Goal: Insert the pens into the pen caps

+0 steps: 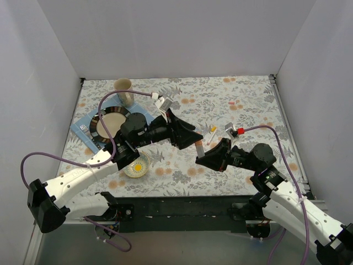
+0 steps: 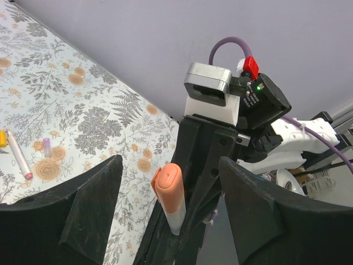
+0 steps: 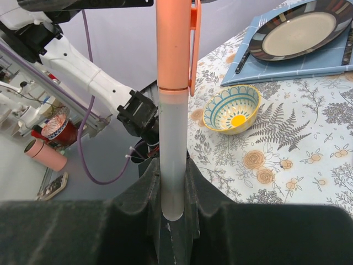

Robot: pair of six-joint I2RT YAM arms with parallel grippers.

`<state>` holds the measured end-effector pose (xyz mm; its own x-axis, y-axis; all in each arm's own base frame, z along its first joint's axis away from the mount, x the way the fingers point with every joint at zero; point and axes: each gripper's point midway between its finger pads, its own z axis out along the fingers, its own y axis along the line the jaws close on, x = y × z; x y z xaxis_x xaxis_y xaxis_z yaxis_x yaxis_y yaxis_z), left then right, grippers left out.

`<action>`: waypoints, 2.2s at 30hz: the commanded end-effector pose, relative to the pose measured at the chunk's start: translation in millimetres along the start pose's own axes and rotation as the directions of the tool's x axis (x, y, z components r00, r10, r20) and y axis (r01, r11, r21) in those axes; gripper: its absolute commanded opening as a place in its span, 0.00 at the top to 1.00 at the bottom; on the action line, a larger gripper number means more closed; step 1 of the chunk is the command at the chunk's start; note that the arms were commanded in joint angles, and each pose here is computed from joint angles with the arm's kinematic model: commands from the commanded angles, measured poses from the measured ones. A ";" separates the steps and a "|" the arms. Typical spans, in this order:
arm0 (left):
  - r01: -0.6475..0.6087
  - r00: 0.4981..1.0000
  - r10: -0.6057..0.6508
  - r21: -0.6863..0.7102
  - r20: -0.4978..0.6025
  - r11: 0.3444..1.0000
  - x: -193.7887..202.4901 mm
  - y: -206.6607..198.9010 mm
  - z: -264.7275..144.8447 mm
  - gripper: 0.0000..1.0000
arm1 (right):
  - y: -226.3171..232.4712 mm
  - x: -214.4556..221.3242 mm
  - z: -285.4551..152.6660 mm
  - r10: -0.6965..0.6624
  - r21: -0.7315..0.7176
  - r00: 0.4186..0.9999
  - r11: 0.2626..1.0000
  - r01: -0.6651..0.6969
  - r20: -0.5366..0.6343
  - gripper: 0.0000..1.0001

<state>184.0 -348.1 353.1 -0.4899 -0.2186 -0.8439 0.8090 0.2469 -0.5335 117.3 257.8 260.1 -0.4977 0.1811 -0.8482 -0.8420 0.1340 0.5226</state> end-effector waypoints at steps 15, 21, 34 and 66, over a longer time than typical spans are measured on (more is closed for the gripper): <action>0.159 0.979 -0.127 0.210 -0.157 0.965 39.5 -25.3 -5.8 1.00 | 24.1 -39.4 7.8 -0.076 -0.076 0.992 0.994 0.084 0.096 0.99; 0.276 0.946 -0.220 0.239 -0.238 0.931 84.5 -22.3 -14.5 1.00 | 16.1 -80.8 15.5 -0.166 0.042 0.972 0.986 0.161 0.168 0.99; 0.349 0.922 -0.251 0.353 -0.294 0.868 135.7 -38.9 -22.6 1.00 | 32.6 -174.1 22.2 -0.295 0.155 0.903 0.954 0.258 0.313 0.99; 0.368 0.843 -0.507 -0.493 -0.181 0.788 192.4 225.3 78.0 1.00 | -45.9 -25.9 -77.8 -0.125 0.557 0.992 0.826 0.089 0.027 0.19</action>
<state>275.6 -397.0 49.9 -0.9135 -0.0915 -0.3964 0.2676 0.5990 -0.7548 148.3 171.7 232.2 -0.4337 0.1690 -0.8851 -0.6082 0.6698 0.4259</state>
